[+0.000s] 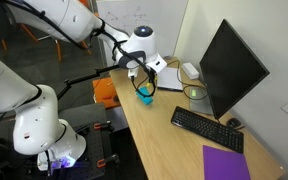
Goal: Remove the highlighter from the blue cup
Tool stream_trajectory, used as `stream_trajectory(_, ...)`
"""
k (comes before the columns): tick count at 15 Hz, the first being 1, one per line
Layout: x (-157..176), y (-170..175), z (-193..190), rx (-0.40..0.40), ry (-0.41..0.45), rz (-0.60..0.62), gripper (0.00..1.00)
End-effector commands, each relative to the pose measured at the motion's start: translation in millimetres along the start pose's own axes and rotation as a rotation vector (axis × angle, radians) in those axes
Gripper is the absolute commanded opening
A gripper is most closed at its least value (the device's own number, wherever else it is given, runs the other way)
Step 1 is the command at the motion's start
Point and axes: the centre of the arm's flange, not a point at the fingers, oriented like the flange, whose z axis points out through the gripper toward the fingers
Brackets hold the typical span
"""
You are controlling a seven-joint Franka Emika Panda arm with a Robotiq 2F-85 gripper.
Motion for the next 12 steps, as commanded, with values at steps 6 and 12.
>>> stream_trajectory(6, 0.5, 18.8, 13.1, -0.005, -0.252, 0.143, 0.05)
stream_trajectory(12, -14.4, 3.0, 67.8, -0.022, -0.458, 0.210, 0.05)
